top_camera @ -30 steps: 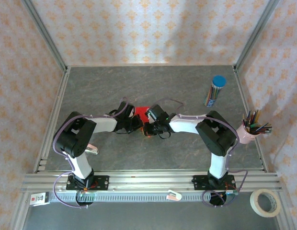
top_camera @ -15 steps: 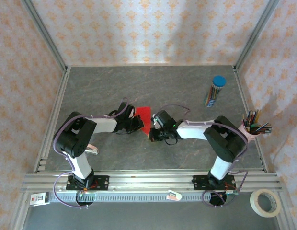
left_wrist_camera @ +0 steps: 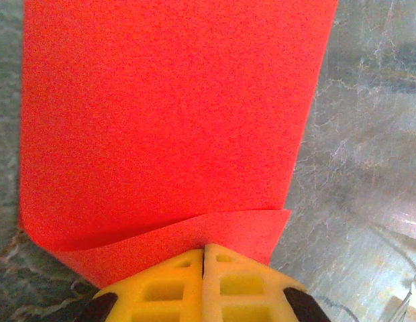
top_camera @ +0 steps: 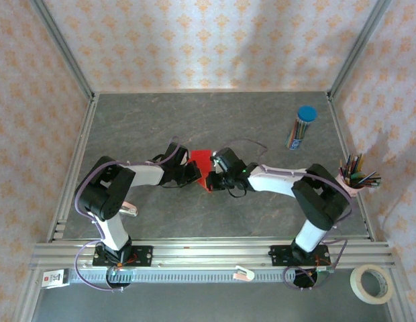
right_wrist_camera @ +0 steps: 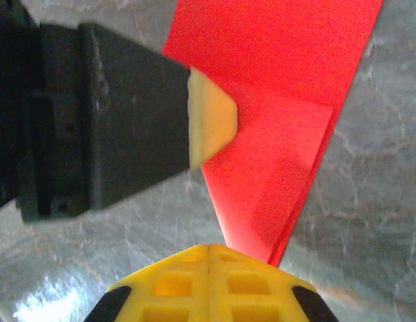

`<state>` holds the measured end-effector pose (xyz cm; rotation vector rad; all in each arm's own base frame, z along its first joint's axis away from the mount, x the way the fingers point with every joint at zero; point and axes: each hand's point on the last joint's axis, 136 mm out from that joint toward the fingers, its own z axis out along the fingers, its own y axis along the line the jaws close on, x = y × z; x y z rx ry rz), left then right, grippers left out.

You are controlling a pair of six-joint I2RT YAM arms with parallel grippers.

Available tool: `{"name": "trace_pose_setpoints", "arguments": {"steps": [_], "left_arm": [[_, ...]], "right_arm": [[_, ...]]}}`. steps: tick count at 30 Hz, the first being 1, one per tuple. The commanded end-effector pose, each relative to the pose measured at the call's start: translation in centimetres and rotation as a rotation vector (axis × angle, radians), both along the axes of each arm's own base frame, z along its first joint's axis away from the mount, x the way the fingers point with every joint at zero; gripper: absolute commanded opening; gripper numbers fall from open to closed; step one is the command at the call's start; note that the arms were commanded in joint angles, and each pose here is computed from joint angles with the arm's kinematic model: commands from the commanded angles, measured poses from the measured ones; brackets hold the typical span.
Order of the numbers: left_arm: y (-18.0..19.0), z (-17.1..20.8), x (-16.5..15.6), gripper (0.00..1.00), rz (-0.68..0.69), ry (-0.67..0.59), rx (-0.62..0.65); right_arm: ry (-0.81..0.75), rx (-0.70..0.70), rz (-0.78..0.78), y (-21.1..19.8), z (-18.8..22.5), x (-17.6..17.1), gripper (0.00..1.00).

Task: Fold a paper plane with a square sheet of paper (pick it up from the middle)

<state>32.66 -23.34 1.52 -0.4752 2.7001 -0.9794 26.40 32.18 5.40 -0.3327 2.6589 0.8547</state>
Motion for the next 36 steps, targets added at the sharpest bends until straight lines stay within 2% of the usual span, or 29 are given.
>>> {"name": "trace_pose_setpoints", "arguments": {"steps": [1, 10, 15, 19, 27, 36], "left_arm": [[2.2, -4.1, -3.3, 0.0, 0.016, 0.153, 0.113], [1.2, -2.3, -2.2, 0.0, 0.007, 0.101, 0.059], [-0.3, 1.7, -0.2, 0.02, -0.013, -0.037, -0.025], [-0.7, 3.8, 0.2, 0.03, -0.027, -0.118, -0.063], [-2.0, 2.5, -1.7, 0.02, -0.103, -0.119, -0.056], [-1.1, -0.3, -1.8, 0.01, -0.093, -0.078, 0.02]], "right_arm": [[-0.008, -0.026, -0.048, 0.1, -0.9, 1.5, 0.01], [0.063, -0.128, -0.049, -1.4, -4.2, 0.4, 0.01], [0.104, -0.206, -0.063, -2.9, -5.9, -0.4, 0.01], [0.123, -0.246, -0.072, -3.7, -6.6, -0.8, 0.0], [0.149, -0.279, -0.085, -4.2, -7.3, -1.0, 0.0], [0.174, -0.318, -0.086, -5.0, -8.0, -1.7, 0.0]]}}
